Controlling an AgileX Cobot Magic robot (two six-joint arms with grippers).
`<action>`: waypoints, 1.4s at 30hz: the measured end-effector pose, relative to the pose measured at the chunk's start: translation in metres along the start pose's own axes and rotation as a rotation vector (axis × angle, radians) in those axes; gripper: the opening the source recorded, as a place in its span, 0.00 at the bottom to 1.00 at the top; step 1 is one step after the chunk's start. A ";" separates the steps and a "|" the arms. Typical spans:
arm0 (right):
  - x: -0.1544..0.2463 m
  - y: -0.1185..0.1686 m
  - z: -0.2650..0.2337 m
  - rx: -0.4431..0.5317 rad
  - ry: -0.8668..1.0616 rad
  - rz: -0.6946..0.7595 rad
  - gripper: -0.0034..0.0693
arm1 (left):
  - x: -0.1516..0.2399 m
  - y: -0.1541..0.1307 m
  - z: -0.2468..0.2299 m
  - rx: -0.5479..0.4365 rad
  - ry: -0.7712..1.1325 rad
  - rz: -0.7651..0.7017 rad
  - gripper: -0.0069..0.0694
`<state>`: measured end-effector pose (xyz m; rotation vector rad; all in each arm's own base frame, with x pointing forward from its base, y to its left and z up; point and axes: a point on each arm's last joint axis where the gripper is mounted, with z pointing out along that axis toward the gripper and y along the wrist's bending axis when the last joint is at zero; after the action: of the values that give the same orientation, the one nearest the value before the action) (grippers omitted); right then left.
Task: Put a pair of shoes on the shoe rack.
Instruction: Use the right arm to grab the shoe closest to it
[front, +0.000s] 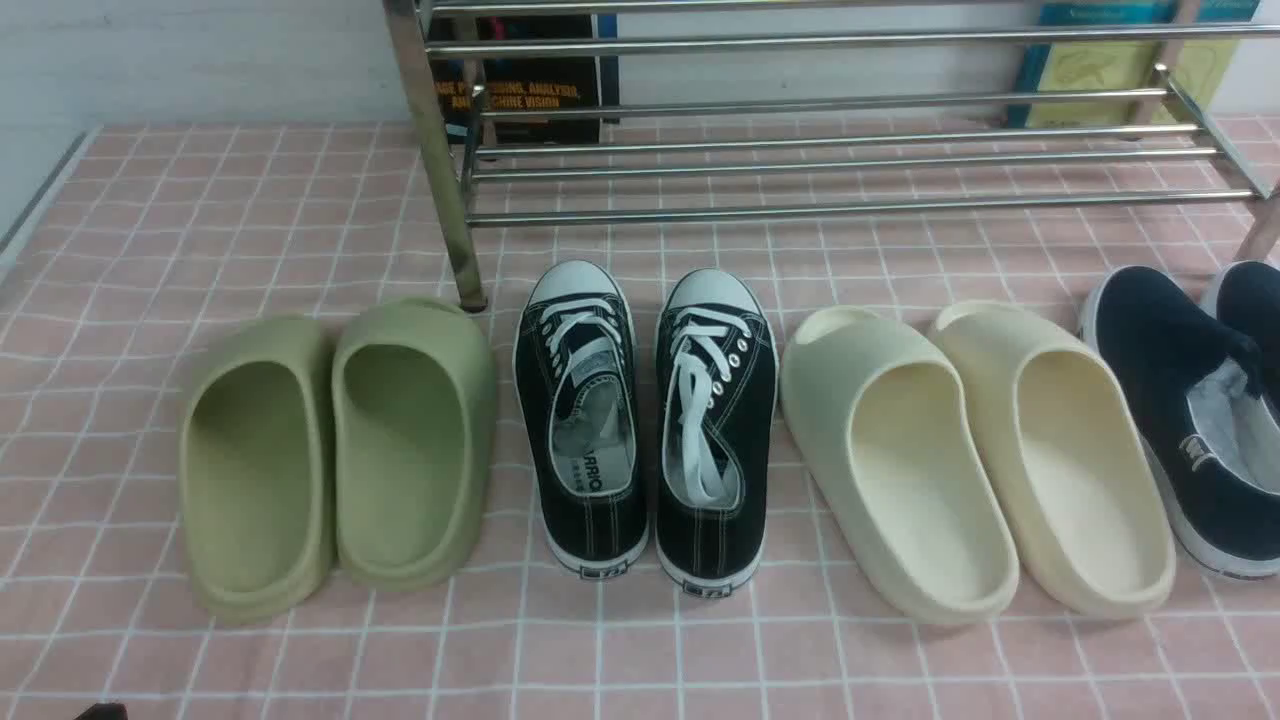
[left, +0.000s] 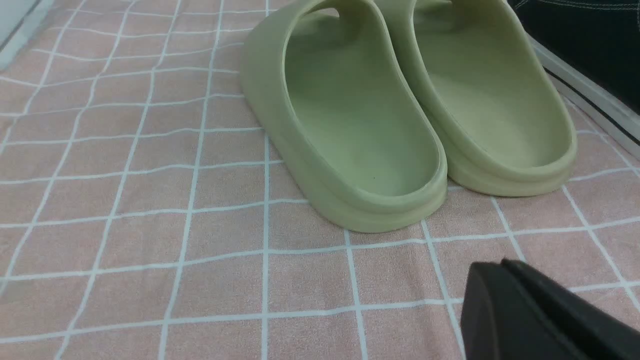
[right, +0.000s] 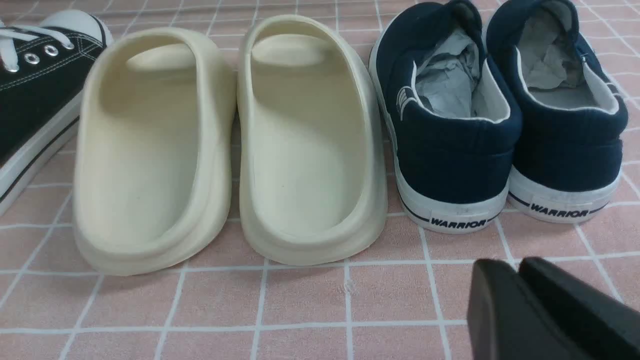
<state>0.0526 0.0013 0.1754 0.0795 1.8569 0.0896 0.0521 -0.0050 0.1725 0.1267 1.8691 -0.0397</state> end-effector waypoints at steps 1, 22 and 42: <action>0.000 0.000 0.000 0.000 0.000 0.000 0.15 | 0.000 0.000 0.000 0.000 0.000 0.000 0.10; 0.000 0.000 0.000 0.000 0.000 0.000 0.19 | 0.000 0.000 0.000 0.000 0.000 0.000 0.12; 0.000 0.000 0.000 0.000 0.000 0.000 0.22 | 0.000 0.000 0.000 0.000 0.000 0.000 0.13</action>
<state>0.0526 0.0013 0.1754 0.0795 1.8569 0.0896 0.0521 -0.0050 0.1725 0.1267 1.8691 -0.0397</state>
